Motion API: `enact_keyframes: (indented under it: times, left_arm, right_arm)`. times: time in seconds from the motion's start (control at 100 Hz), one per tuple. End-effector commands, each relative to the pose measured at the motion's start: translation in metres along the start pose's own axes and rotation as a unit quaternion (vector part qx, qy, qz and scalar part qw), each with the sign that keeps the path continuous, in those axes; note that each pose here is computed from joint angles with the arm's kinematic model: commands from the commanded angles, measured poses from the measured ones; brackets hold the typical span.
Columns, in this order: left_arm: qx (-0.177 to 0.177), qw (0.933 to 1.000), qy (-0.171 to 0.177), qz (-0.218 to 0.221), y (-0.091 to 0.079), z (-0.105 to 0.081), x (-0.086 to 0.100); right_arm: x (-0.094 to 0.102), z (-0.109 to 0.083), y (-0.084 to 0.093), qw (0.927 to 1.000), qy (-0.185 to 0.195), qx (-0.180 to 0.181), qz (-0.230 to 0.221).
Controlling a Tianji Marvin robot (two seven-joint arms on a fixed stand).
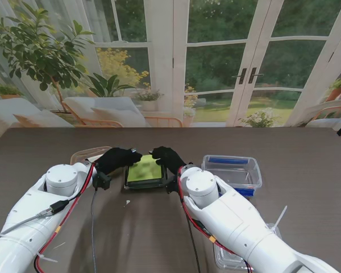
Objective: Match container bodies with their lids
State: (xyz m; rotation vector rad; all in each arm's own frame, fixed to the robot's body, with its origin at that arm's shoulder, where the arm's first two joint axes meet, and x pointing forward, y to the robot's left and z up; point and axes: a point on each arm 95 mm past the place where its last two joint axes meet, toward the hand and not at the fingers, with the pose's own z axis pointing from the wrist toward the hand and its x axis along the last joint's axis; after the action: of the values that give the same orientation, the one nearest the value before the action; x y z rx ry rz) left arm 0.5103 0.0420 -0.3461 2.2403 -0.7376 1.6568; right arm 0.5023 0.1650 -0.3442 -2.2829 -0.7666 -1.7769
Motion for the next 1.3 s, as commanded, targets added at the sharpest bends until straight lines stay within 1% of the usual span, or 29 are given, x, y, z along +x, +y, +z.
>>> enact_keyframes:
  times: [0.0,0.13,0.27,0.66,0.83,0.98,1.29]
  left_arm:
    - [-0.008,0.9994,-0.034,-0.007,0.004,-0.007,-0.029]
    - [-0.008,0.9997,-0.025,-0.003,0.002,-0.006,-0.024]
    - [-0.011,0.9998,-0.019,0.0,0.001,-0.006,-0.022]
    - [-0.016,0.9998,-0.013,0.003,-0.003,-0.005,-0.023]
    - [-0.015,0.9998,-0.01,0.004,-0.004,-0.004,-0.024]
    - [-0.016,0.9998,-0.009,0.005,-0.004,-0.004,-0.024]
    - [-0.016,0.9998,-0.004,0.008,-0.005,-0.002,-0.022]
  right_arm:
    - [-0.001,-0.002,-0.006,1.0,0.003,0.006,0.004]
    - [0.004,-0.003,-0.004,0.9999,0.011,0.002,-0.001]
    - [0.005,-0.005,-0.002,0.9999,0.013,0.0,-0.006]
    - [0.005,-0.018,0.003,0.9996,0.019,-0.008,-0.019]
    - [0.001,-0.02,0.001,0.9996,0.018,-0.007,-0.021]
    - [-0.004,-0.021,-0.002,0.9998,0.014,-0.001,-0.015]
    - [-0.012,-0.021,-0.005,0.9999,0.008,-0.001,-0.007]
